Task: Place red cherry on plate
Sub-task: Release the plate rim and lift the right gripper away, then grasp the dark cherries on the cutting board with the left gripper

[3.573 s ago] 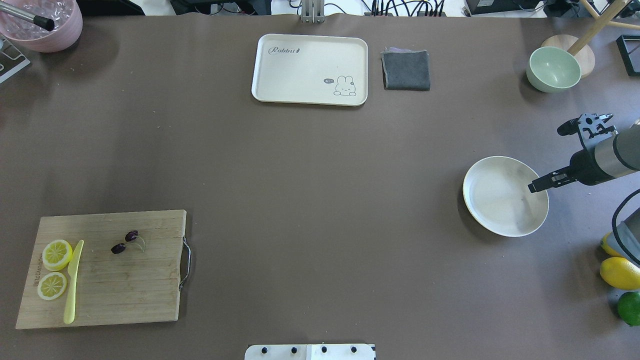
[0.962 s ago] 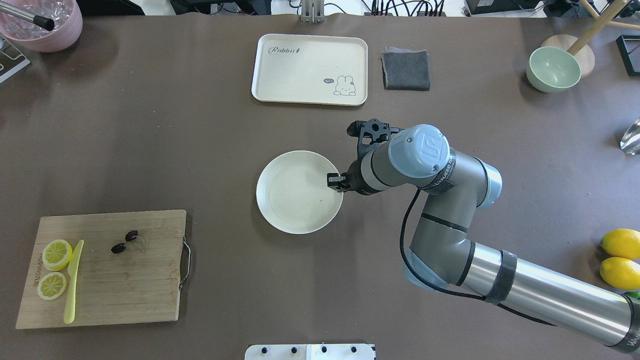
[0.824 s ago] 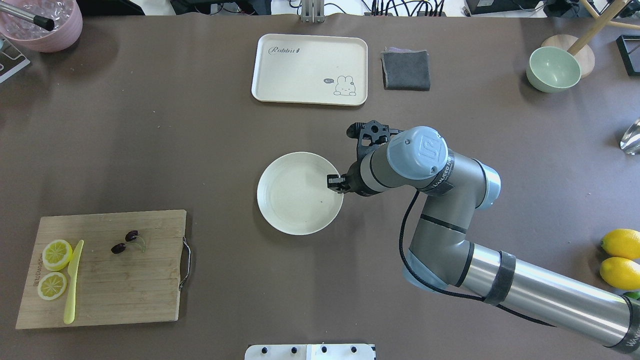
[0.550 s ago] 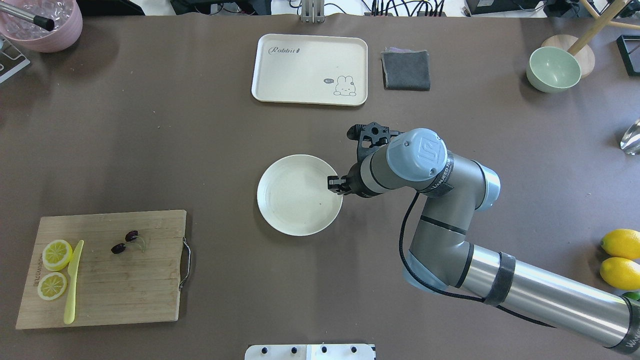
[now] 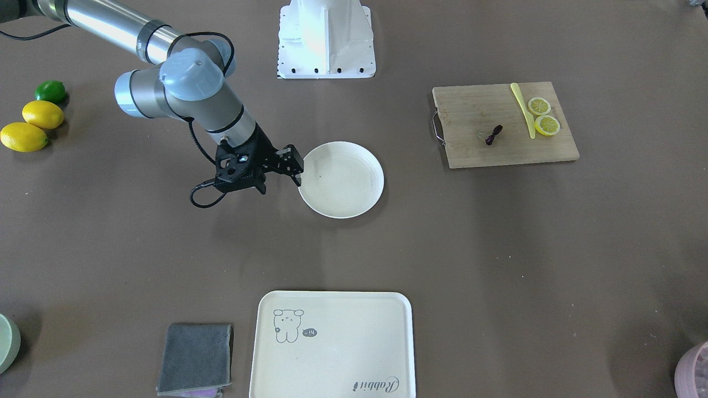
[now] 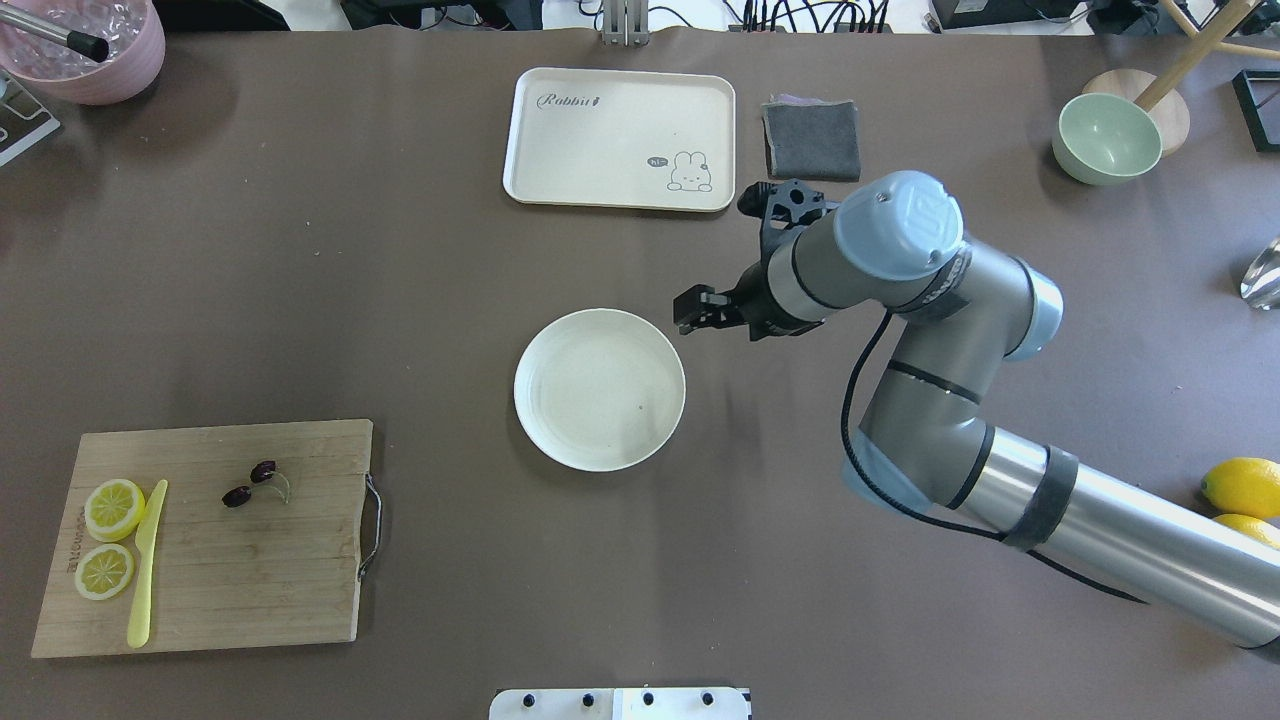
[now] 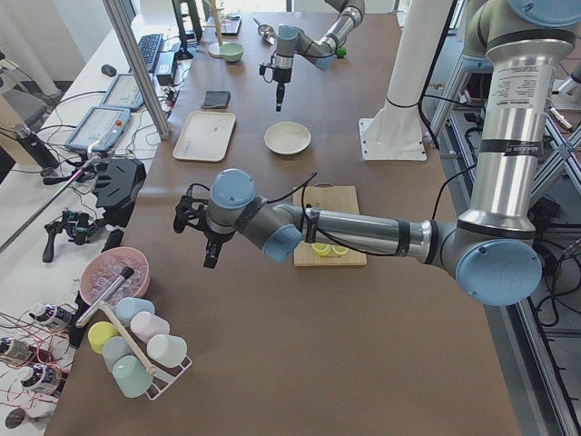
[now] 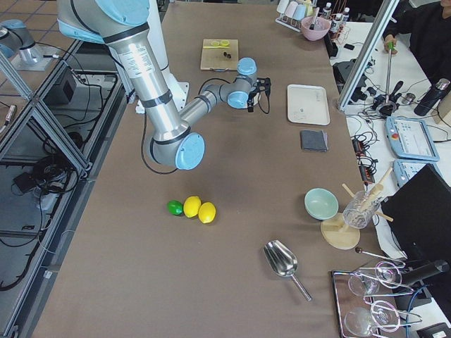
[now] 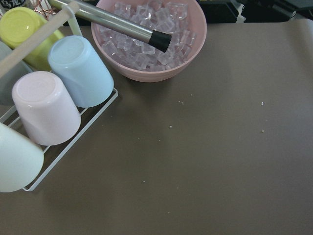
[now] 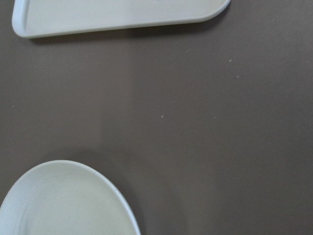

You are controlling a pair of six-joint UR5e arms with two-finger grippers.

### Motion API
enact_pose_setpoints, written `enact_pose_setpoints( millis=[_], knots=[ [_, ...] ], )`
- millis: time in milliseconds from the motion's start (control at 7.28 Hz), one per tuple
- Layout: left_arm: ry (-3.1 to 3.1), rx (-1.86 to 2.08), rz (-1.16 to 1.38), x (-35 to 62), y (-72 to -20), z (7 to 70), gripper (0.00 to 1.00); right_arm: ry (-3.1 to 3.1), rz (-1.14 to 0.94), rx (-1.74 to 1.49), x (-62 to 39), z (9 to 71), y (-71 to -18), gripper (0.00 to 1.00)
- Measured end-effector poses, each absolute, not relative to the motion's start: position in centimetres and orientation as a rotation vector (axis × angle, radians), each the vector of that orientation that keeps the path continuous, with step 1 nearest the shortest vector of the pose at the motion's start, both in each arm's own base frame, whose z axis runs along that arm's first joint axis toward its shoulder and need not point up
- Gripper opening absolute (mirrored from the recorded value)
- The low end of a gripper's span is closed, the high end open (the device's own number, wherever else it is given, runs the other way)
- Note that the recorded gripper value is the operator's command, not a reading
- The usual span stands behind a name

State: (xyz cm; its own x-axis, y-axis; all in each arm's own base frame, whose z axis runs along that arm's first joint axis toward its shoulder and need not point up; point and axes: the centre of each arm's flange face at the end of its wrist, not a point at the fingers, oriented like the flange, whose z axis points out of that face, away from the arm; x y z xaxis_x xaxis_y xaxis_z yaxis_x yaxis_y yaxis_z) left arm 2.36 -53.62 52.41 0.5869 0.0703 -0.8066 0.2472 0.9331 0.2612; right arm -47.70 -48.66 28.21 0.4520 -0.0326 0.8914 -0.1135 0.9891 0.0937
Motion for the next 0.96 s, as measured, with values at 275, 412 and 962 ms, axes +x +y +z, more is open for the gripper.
enact_pose_setpoints(
  millis=[275, 412, 962],
  knots=[
    [0.975, 0.362, -0.064, 10.5, -49.2, 48.8, 0.98, -1.076, 0.008, 0.157, -40.9, 32.3, -52.6, 1.0],
    [0.979, 0.368, -0.015, 14.0, -46.7, 47.2, 0.97, -1.056, -0.016, 0.167, -36.8, 35.2, -54.3, 1.0],
    [0.961, 0.404, 0.233, 27.8, -38.8, 43.9, 0.97, -0.989, -0.058, 0.186, -23.7, 45.5, -56.5, 1.0]
  ],
)
